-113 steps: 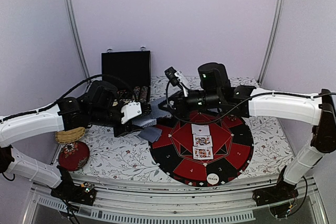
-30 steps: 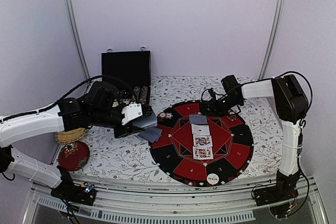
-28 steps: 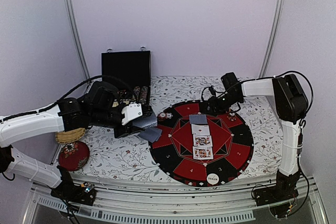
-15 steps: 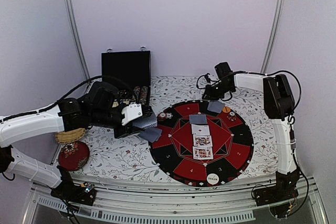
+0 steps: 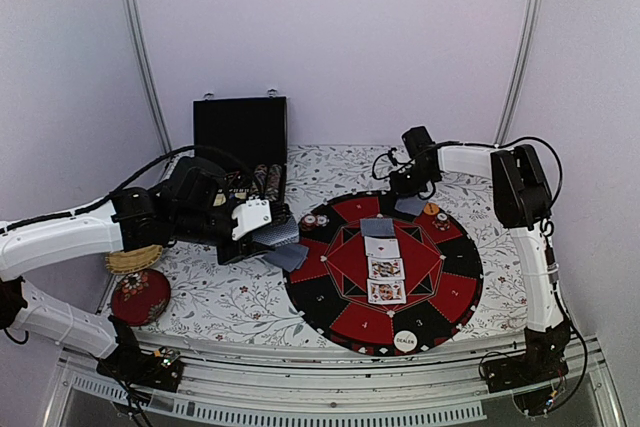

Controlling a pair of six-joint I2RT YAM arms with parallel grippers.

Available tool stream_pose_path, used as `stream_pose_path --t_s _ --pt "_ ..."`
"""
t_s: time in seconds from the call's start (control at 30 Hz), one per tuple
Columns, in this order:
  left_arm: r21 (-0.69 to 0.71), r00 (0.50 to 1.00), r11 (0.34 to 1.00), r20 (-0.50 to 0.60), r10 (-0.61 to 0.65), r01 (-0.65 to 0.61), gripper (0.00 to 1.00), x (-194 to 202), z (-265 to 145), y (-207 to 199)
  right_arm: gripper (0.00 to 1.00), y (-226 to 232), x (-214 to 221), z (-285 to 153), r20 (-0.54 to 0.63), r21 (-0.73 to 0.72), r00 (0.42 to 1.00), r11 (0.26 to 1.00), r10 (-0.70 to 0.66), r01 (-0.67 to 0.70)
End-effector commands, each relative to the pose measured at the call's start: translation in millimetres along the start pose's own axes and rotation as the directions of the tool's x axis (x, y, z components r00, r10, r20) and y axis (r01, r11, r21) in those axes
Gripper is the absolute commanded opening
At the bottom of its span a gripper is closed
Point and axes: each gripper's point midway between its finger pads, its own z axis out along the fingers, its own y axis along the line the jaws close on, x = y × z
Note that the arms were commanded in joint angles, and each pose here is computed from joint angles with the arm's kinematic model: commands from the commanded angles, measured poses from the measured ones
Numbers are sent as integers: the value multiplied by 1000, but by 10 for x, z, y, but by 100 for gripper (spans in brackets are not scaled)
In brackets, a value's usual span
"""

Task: Distribute texas hold em gaming equipment
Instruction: Adjust the poker card in the big blind area.

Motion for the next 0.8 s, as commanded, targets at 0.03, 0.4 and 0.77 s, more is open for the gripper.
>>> stream_pose_path --t_s 0.03,0.4,0.77 --pt "10 1000 1000 11 19 -19 46 -33 27 -51 7 -206 448 12 -149 99 988 994 -35 50" --pt "11 1000 1000 12 19 -19 46 -34 27 -51 6 -251 467 -113 -166 124 980 984 -109 131" --pt "10 1000 1000 10 19 -19 46 -30 31 -51 12 105 -90 -679 -35 89 979 975 -201 203"
